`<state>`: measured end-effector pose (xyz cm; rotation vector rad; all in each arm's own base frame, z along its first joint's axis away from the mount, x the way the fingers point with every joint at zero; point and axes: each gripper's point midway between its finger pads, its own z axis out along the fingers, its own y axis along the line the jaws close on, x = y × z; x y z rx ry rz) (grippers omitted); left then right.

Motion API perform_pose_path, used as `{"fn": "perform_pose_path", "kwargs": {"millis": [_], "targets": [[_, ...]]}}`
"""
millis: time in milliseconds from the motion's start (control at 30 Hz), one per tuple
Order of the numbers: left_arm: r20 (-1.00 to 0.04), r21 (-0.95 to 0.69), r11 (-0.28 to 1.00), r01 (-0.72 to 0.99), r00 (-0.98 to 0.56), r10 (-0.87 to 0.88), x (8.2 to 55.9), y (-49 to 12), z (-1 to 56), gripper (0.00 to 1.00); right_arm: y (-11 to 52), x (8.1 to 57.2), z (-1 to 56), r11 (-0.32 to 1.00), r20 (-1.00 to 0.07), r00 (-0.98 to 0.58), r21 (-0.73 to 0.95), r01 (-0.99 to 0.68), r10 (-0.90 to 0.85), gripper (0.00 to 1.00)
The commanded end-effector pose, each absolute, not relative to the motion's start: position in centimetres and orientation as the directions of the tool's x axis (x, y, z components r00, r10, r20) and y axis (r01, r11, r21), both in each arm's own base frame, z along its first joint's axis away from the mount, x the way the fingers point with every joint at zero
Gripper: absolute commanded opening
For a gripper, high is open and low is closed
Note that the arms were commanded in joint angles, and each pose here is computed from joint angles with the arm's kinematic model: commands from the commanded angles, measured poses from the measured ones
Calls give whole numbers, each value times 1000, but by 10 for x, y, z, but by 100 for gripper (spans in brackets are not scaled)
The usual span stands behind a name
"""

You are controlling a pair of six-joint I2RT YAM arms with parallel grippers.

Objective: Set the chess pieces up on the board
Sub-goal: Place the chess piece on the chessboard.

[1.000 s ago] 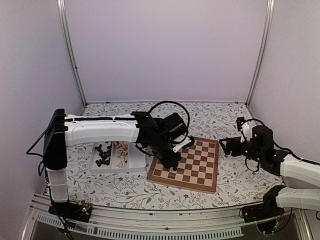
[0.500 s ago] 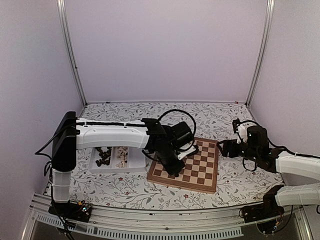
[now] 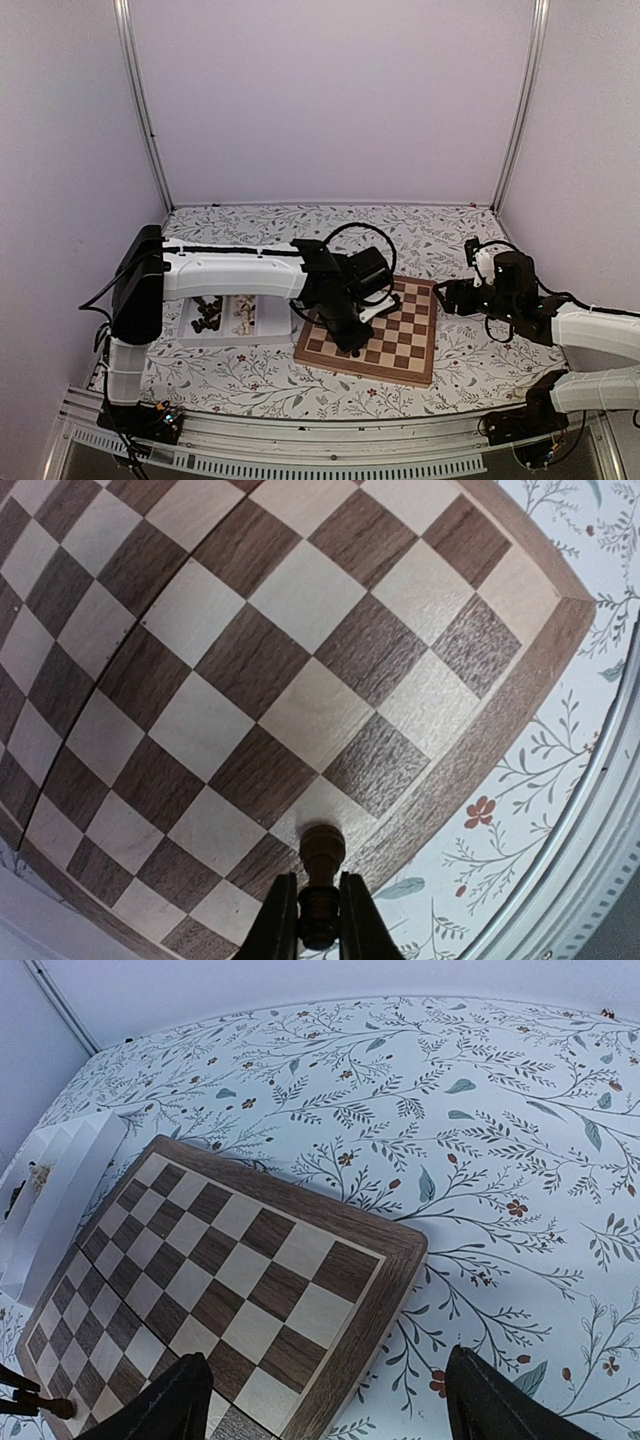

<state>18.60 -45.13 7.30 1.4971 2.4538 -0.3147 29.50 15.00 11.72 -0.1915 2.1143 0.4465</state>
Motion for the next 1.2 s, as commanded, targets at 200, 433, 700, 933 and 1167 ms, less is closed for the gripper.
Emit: {"fn": "perform_pose_path", "kwargs": {"millis": [200, 433, 700, 933, 1167], "targets": [[-283, -64, 439, 896, -438, 853, 174, -452, 67, 27, 155, 302, 134, 915, -857, -514, 243, -323, 47, 84], [-292, -95, 433, 897, -441, 849, 170, -456, 72, 34, 155, 302, 134, 915, -857, -513, 242, -323, 45, 84], [-274, -106, 429, 897, -441, 855, 167, -454, 68, 26, 160, 300, 134, 902, -853, -520, 253, -349, 38, 85], [-280, -95, 437, 895, -445, 851, 171, -458, 66, 23, 161, 299, 134, 901, -854, -519, 253, -353, 37, 84], [-288, -91, 440, 893, -447, 847, 173, -460, 67, 22, 161, 300, 134, 901, -853, -521, 254, -352, 36, 84]]}}
